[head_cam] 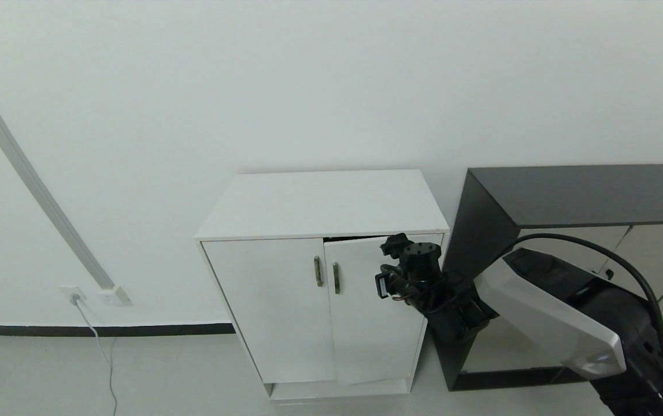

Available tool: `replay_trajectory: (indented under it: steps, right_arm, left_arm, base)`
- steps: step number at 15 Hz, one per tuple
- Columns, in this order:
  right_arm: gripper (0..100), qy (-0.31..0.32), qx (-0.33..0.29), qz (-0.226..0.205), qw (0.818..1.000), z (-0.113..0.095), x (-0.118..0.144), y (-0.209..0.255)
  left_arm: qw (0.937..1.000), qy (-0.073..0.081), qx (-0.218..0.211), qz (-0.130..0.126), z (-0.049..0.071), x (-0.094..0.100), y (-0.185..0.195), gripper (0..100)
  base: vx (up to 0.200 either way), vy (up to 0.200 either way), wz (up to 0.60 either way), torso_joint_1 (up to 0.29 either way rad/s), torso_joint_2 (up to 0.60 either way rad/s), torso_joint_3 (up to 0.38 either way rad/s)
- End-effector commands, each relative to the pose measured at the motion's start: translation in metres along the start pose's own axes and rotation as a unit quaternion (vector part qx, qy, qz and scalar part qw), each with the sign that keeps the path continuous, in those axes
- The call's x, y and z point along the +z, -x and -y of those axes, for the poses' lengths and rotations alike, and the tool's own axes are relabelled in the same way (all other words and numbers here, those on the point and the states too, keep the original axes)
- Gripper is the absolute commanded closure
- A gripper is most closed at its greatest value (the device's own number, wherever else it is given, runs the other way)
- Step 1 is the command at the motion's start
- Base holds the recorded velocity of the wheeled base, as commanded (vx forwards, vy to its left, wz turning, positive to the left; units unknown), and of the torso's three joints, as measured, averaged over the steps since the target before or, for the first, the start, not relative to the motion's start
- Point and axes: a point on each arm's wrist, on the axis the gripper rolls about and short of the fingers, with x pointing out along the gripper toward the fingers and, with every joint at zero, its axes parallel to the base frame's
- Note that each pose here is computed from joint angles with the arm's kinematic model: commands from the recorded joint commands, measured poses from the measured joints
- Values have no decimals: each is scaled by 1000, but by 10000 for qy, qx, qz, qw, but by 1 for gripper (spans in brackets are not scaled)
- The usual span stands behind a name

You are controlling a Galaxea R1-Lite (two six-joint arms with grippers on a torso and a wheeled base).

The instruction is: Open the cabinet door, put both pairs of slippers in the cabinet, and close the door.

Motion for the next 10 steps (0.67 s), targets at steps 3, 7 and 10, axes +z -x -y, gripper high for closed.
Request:
replay_trajectory:
  steps: [3, 7, 10]
  right_arm:
    - [100, -19, -56, 6, 10000, 5, -1, -5]
    - [100, -26, -71, 13, 10000, 7, 7, -9]
    - [100, -28, -78, 12, 10000, 8, 12, -11]
  left_arm:
    - [10000, 1, 6, -7, 0, 0, 0, 100]
    - [10000, 1, 6, -7, 0, 0, 0, 100]
    - [10000, 1, 6, -7, 0, 0, 0, 100]
  base:
    - [0, 0, 0, 0, 0, 0]
    - [0, 0, 0, 0, 0, 0]
    - [0, 0, 0, 0, 0, 0]
